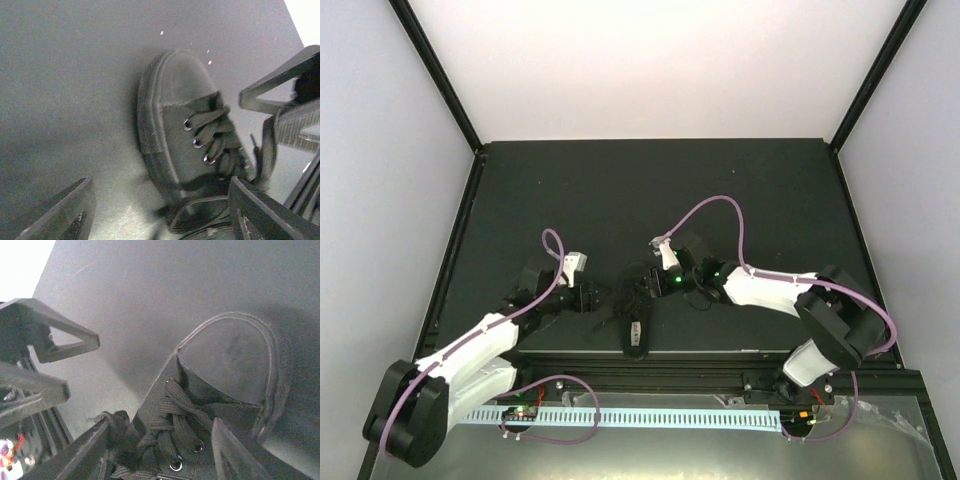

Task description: Tie the shoes

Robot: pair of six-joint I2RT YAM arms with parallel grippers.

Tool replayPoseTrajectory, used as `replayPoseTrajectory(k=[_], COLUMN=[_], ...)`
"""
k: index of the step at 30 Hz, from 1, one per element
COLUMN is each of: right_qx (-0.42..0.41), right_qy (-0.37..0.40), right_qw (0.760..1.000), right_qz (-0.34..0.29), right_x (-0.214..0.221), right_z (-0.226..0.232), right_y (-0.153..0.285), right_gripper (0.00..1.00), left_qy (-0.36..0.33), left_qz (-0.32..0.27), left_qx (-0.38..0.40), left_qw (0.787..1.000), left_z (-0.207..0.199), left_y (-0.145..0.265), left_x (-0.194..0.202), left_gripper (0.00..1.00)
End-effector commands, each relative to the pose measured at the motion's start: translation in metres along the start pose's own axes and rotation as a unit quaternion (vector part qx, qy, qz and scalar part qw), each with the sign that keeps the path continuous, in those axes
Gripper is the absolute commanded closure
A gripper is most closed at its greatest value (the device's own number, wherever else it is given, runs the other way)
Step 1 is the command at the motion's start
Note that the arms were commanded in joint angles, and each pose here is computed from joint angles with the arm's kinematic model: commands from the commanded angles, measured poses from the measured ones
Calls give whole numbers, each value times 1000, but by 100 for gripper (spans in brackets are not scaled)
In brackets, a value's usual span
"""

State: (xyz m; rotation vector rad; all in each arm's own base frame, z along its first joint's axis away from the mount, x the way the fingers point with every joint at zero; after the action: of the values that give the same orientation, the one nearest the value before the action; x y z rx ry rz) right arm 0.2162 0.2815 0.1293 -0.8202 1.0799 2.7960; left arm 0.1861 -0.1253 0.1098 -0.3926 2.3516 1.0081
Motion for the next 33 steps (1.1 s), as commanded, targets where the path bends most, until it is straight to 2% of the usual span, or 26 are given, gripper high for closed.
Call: replayPoseTrajectory(k=[1,5,8,15,19,23,26,27,29,32,33], right_qx=[5,33,52,100,160,214,290,323,384,430,435], right_qy=[12,21,15,-29,-67,-137,-174,-174,-159,-134,-129], right_qw=[999,998,995,984,962,924,871,850,812,765,758], right_qz=[-30,-57,-83,-146,-210,-285,-358,-378,-410,-460,-467], right_x=[-14,-20,-28,-46,-57,-56,-46,-43,-39,-34,-31], right_z=[2,-5,-18,-69,-112,-161,-191,-197,-204,-213,-216], right_y=[12,33,54,110,161,219,259,270,283,292,290], right_gripper=[33,16,7,5,4,3,4,4,3,3,3], left_qy=[-32,-47,-57,-22,23,73,77,66,30,-24,-34], left_qz=[-51,-88,-108,-130,-171,-235,-292,-315,-344,-370,-369], left_qx=[-6,-12,-29,-72,-125,-204,-291,-325,-348,-351,-349], left_qw=[998,995,992,989,977,947,908,889,872,860,860], left_z=[-11,-17,-17,6,41,86,109,113,113,115,117], left_y=[15,24,29,38,60,91,116,124,130,126,123], left_x=[-24,-38,-52,-96,-126,-139,-138,-139,-140,-137,-137], left_gripper=[19,6,3,2,2,1,1,1,1,1,1])
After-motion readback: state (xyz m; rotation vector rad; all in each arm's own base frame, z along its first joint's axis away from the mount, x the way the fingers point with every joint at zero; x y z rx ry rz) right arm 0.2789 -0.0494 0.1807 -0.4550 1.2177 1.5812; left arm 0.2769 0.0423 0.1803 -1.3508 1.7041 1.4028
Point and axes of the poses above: each gripper's point midway between its finger pads, its own y axis back along the fingers, its own z axis along the line the jaws close on, x = y × z, the point moved 7 cm from there along y, back along the fingers, and after that the axes turned 3 degrees about -y, right-handed, at the moved point
